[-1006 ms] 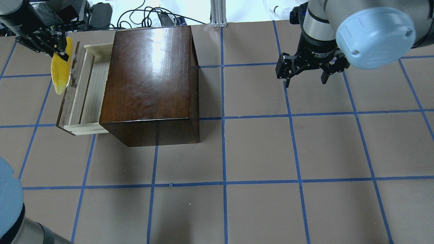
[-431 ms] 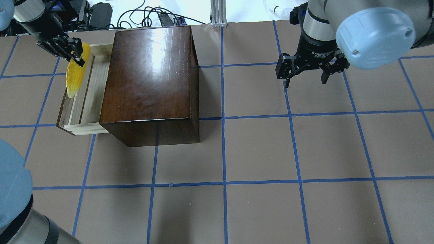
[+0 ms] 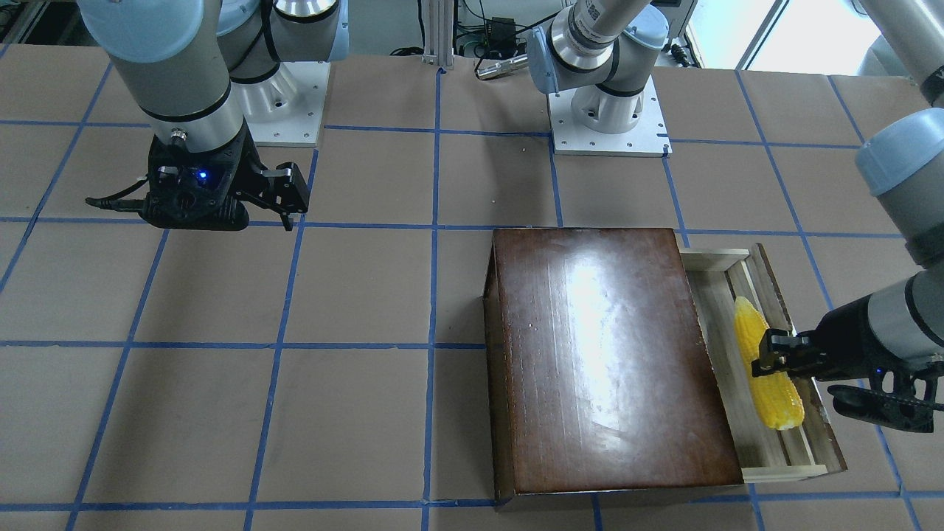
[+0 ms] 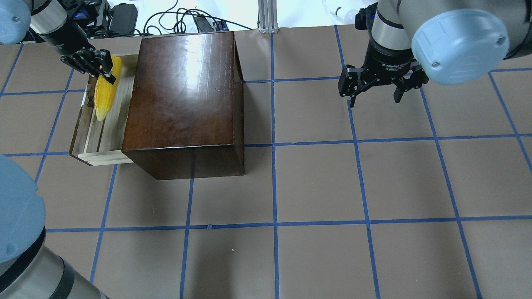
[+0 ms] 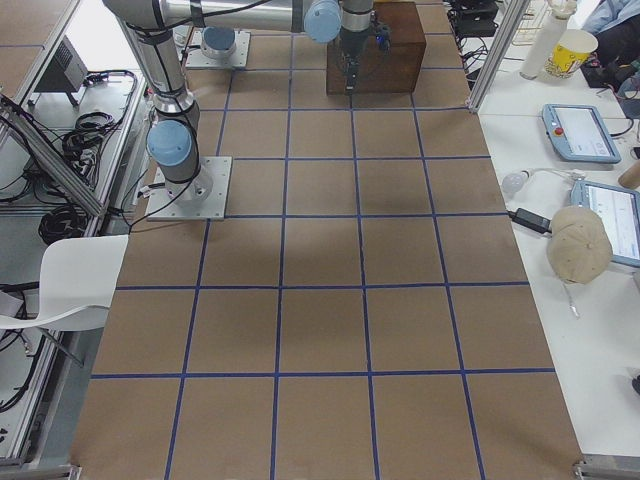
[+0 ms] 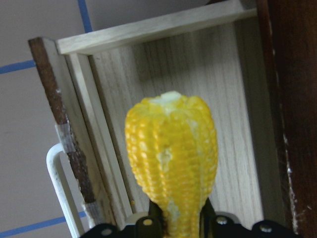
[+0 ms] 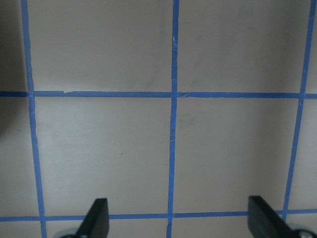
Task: Open drawer and put corn inside
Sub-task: 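Lower the held corn into the open drawer with the left gripper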
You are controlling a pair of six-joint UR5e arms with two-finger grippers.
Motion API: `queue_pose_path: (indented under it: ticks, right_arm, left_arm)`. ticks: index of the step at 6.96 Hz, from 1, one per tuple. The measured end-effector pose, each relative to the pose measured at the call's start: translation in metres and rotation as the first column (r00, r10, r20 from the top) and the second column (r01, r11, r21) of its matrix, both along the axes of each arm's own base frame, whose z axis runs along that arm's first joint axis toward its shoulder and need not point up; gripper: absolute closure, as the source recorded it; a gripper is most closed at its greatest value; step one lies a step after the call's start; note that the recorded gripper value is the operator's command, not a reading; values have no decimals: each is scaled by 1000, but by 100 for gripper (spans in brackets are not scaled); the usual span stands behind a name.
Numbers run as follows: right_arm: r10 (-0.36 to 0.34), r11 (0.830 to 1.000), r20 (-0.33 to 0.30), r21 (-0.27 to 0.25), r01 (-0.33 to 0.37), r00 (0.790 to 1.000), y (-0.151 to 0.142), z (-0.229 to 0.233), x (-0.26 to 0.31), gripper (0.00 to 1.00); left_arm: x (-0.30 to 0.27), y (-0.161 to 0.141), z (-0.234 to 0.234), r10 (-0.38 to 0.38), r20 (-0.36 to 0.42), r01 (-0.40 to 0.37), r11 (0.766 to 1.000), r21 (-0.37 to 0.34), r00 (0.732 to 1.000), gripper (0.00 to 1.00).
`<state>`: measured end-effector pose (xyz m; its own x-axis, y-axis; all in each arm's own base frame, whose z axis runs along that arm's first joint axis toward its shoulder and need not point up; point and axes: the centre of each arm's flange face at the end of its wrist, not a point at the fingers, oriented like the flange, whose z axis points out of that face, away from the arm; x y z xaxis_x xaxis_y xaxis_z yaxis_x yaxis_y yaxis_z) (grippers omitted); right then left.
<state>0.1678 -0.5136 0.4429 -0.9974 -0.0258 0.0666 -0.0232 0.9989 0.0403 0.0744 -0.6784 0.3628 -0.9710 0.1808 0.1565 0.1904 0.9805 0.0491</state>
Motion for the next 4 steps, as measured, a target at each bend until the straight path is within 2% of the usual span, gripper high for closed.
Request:
queue_pose_path:
  ticks: [2,4]
  right_arm:
    - [0,1000,0,1,0,1000,0,0,0,0]
    - [0,1000,0,0,0,1000,0,0,0,0]
  left_arm:
    - [-1,-2,-14,4,-17,-3,1000,20,1000,79]
    - [-5,0,-32,10,-50,-8,999,46,999,62]
